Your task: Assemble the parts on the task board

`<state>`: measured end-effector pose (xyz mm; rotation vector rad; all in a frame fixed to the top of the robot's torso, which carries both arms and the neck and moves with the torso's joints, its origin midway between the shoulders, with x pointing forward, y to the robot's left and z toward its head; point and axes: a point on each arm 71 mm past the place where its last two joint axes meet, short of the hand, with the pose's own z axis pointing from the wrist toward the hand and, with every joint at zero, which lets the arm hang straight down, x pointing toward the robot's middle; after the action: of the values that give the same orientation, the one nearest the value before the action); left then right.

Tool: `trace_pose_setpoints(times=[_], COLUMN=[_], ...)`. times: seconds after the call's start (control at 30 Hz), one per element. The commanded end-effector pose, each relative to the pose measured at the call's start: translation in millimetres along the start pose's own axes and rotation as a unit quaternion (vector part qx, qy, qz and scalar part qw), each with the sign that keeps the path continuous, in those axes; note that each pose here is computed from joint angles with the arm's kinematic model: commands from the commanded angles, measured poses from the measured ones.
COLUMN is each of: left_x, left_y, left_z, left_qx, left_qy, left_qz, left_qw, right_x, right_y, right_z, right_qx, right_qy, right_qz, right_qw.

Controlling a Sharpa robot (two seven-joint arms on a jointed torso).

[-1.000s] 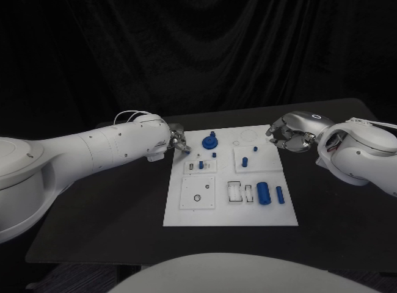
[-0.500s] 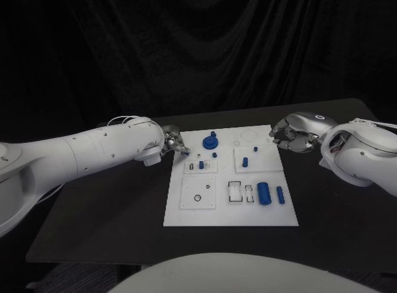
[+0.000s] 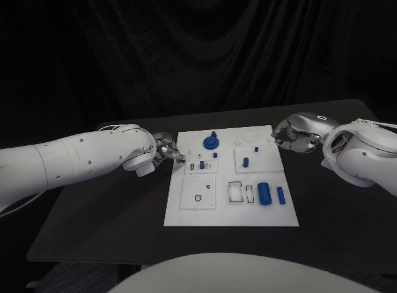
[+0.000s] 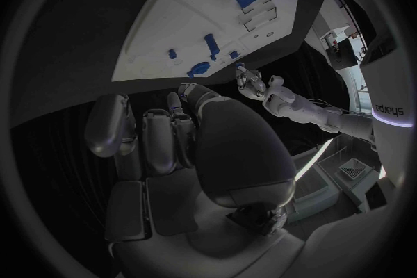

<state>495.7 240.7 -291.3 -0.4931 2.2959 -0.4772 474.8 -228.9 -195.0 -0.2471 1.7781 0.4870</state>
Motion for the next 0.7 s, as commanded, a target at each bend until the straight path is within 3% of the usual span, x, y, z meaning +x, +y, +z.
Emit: trace_pose_setpoints(times=[0.03, 0.33, 0.7], left_x=[1.8, 7.1, 13.4], left_y=[1.6, -3.6, -13.5], left_z=[-3.6, -7.0, -2.9], left_qx=[-0.026, -0.018, -0.008], left_qy=[-0.010, -0.011, -0.001], left_qz=[-0.020, -0.023, -0.017], left_qw=[0.999, 1.000, 1.000], right_x=[1.2, 1.6, 1.6], right_y=[-2, -3, -3], right_z=[-0.6, -0.6, 0.1], right_qx=[0.010, 0.013, 0.013], right_qy=[0.004, 0.007, 0.006], right_qz=[-0.001, 0.009, 0.011], right_qw=[1.000, 1.000, 1.000])
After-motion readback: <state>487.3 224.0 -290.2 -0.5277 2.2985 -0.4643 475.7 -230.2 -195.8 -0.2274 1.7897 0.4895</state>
